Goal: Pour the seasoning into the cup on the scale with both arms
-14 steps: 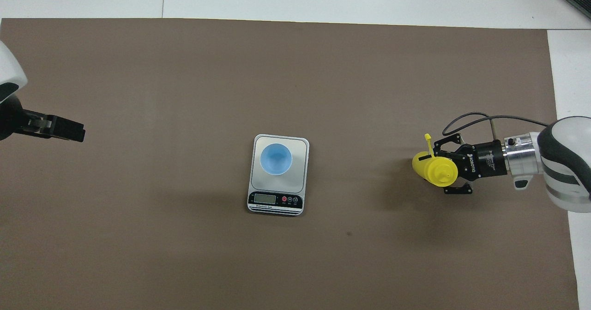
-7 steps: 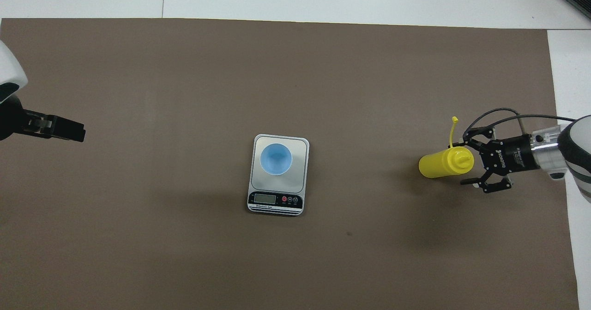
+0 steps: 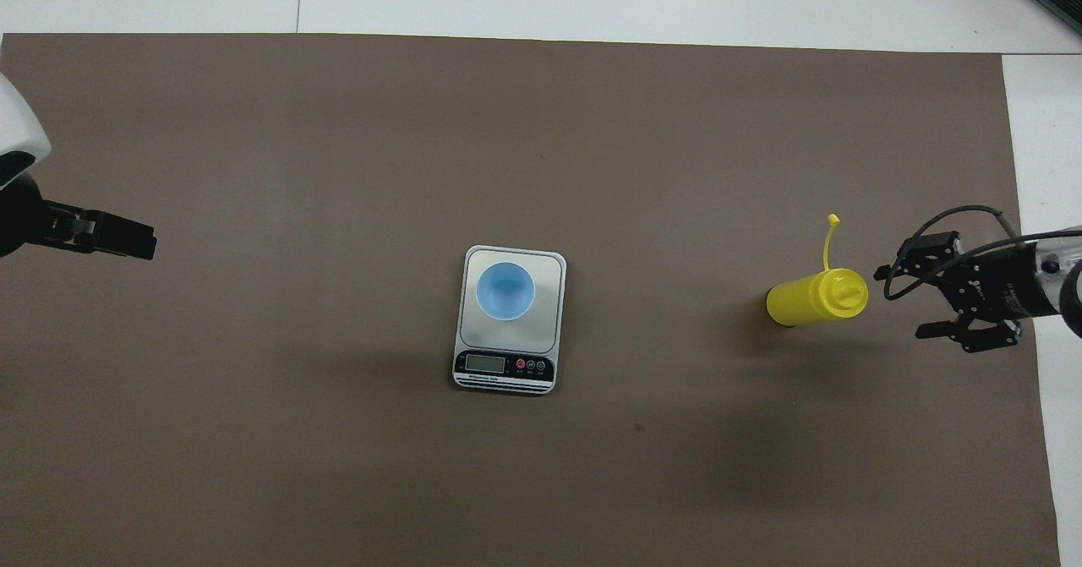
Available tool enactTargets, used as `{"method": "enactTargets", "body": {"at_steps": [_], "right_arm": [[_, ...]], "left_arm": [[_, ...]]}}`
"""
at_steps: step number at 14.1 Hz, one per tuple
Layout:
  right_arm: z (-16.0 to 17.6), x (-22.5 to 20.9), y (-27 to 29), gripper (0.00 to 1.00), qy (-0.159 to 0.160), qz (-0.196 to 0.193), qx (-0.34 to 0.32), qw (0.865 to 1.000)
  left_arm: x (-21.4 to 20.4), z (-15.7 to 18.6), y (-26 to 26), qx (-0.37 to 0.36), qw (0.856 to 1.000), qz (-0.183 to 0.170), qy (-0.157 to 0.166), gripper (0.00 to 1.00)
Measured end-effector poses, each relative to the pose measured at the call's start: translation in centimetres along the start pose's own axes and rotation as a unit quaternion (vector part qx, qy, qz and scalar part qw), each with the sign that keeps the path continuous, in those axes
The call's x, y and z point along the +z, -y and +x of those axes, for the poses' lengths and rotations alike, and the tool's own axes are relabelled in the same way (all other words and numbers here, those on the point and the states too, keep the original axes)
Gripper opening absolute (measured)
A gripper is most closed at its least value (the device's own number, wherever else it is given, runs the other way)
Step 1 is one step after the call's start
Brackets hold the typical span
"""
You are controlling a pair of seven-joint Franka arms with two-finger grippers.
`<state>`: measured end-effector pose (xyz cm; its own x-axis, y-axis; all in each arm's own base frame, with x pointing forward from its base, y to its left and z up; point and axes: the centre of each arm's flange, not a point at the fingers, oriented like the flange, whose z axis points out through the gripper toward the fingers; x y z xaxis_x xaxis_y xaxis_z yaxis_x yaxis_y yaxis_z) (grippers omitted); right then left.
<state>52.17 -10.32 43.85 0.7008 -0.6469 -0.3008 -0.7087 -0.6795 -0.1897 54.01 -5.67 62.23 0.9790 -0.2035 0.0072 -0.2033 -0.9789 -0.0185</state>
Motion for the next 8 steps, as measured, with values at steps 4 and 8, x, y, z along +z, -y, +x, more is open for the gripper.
{"method": "enactTargets", "body": {"at_steps": [4, 8], "right_arm": [[-4.7, -2.3, 5.2, 1.0, -0.058, -0.048, -0.09, 0.993], [-9.0, -4.2, 10.5, 1.0, -0.099, -0.072, -0.166, 0.978]], "left_arm": [[0.0, 0.0, 0.0, 0.0, 1.0, 0.0, 0.0, 1.0], [0.0, 0.0, 0.0, 0.0, 1.0, 0.0, 0.0, 1.0]]}}
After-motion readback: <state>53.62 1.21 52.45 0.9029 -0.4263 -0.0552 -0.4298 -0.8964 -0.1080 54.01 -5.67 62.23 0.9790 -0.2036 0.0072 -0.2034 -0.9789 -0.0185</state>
